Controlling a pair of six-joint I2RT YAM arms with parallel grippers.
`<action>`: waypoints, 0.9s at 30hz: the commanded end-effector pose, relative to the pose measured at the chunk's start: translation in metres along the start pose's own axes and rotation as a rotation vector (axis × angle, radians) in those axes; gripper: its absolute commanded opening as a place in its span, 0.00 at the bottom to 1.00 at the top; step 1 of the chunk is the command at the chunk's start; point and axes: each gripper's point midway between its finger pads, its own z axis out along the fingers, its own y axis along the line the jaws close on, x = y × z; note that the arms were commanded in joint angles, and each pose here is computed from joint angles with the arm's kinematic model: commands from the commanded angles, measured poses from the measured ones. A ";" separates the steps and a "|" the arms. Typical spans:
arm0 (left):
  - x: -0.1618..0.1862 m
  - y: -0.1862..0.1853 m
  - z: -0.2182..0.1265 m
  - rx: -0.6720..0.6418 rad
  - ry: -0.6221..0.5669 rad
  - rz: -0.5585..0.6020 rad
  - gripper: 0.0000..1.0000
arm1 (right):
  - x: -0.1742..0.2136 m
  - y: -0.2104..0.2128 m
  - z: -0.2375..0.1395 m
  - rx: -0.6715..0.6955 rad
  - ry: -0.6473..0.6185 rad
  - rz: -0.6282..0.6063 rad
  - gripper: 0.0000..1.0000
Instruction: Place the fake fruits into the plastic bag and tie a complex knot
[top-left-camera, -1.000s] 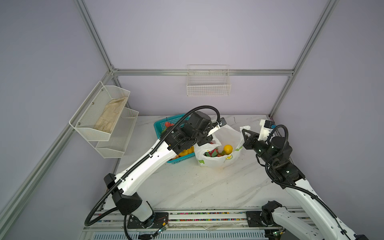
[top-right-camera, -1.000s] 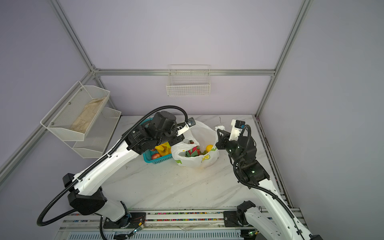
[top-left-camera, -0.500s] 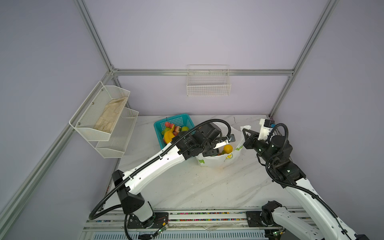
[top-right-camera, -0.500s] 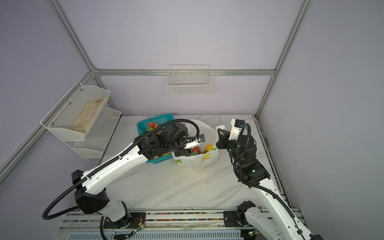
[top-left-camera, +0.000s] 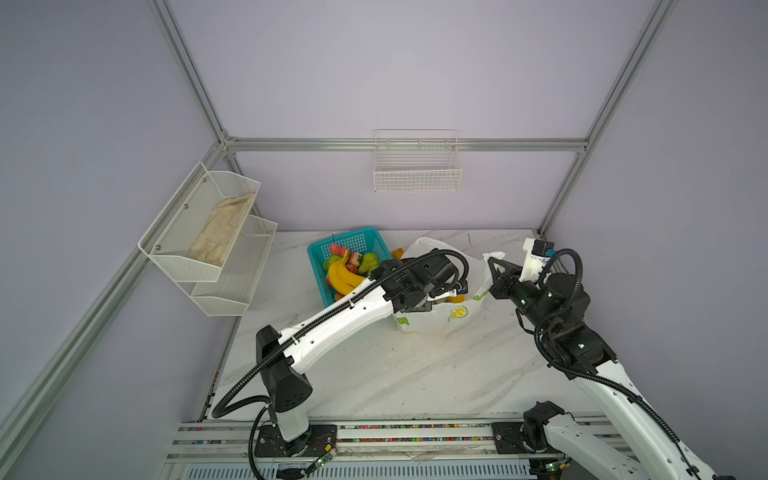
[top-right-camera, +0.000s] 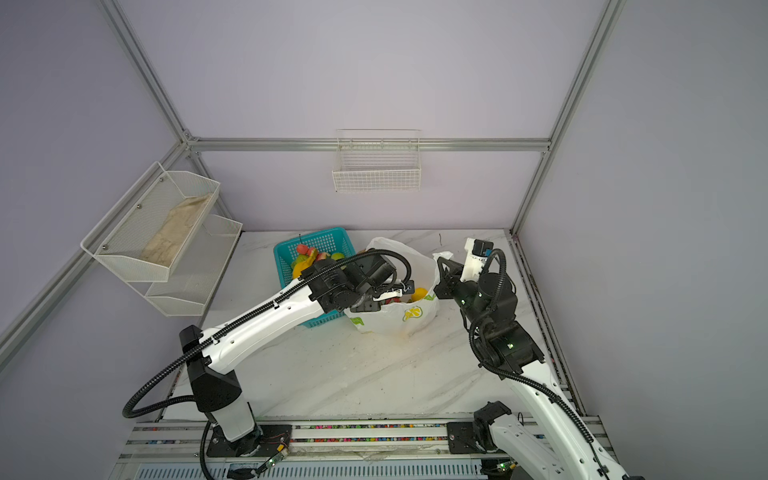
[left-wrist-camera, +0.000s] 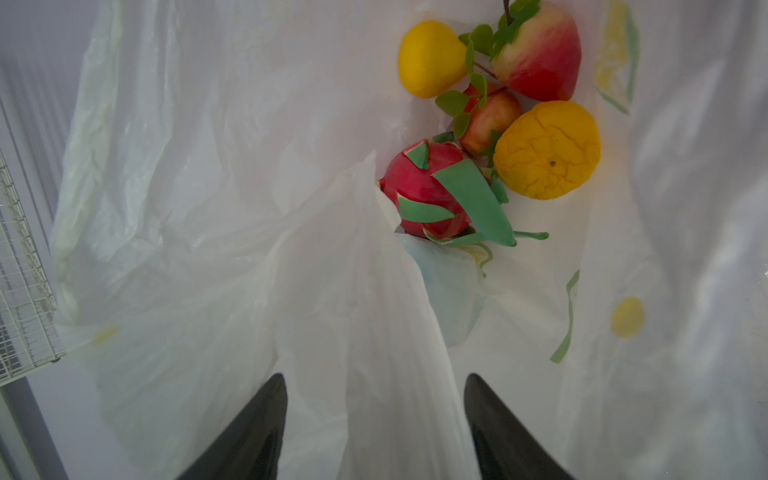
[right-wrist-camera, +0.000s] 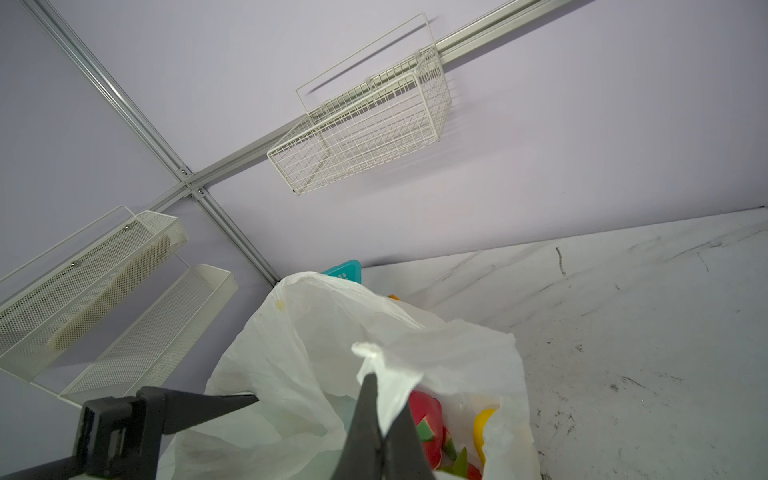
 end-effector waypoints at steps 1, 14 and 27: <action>-0.004 0.035 -0.017 -0.125 0.011 0.010 0.60 | -0.010 0.000 -0.008 0.007 -0.038 0.001 0.00; -0.020 0.101 -0.061 -0.389 -0.363 -0.436 0.03 | -0.011 -0.006 -0.013 0.035 -0.051 -0.005 0.00; -0.005 0.096 -0.105 -0.225 -0.992 -1.272 0.00 | -0.015 -0.005 0.029 0.078 0.021 -0.069 0.00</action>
